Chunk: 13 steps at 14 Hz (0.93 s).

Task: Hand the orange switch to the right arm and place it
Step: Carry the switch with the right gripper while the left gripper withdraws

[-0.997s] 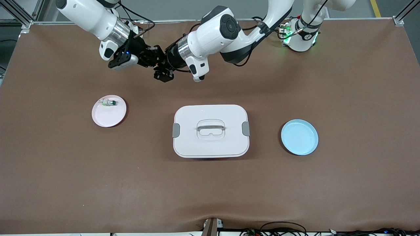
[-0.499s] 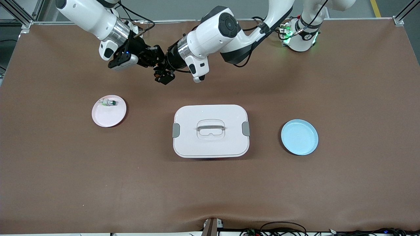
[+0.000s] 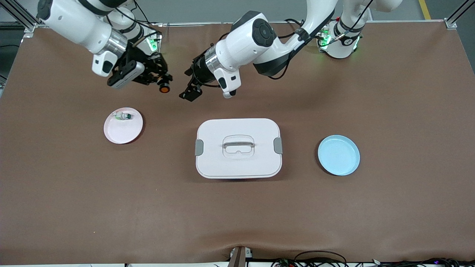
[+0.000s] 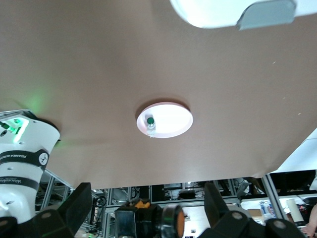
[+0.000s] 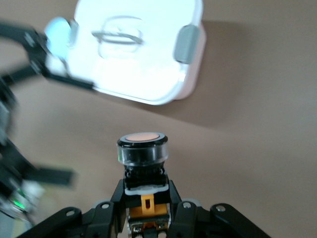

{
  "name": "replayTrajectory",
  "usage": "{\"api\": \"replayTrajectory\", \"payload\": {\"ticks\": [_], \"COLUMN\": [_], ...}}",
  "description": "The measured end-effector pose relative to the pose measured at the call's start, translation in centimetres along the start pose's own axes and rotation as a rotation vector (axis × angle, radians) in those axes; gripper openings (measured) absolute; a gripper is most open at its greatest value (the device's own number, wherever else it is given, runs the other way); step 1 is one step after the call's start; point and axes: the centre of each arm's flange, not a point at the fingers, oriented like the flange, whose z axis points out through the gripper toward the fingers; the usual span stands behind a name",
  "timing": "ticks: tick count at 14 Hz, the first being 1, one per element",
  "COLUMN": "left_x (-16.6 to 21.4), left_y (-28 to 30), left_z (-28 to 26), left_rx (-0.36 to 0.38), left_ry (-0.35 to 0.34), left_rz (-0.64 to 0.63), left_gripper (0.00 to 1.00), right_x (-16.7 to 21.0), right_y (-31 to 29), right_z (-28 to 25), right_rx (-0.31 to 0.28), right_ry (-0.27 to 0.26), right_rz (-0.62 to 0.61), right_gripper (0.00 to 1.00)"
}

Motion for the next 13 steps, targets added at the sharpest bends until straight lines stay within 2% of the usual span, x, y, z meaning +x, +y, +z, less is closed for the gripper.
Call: {"api": "replayTrajectory", "payload": {"ticks": [3,7,11,13], "left_x": [2.2,5.9,10.6,12.7], "left_y": [1.1,1.8,3.2,3.7], "left_z": [-1.1,-3.9,-8.0,-10.2], "left_rx": [-0.023,-0.09,-0.157,-0.188], "left_ry": [0.044,0.197,0.326,0.391], "left_rz": [0.002,0.106,0.141,0.166], "left_gripper": [1.0,1.0,1.0,1.0], "right_x": [-0.2,-0.5,-0.4,-0.4], "right_y": [3.5,8.2,11.3,13.2], "right_z": [-1.0,-2.2,-2.5,-2.3], "right_rx": [-0.114,-0.222,-0.3,-0.318], "right_ry": [-0.05,-0.125,-0.216,-0.241], "right_rz": [-0.307,-0.574,-0.848,-0.934], "right_gripper": [0.34,0.34,0.34,0.34]}}
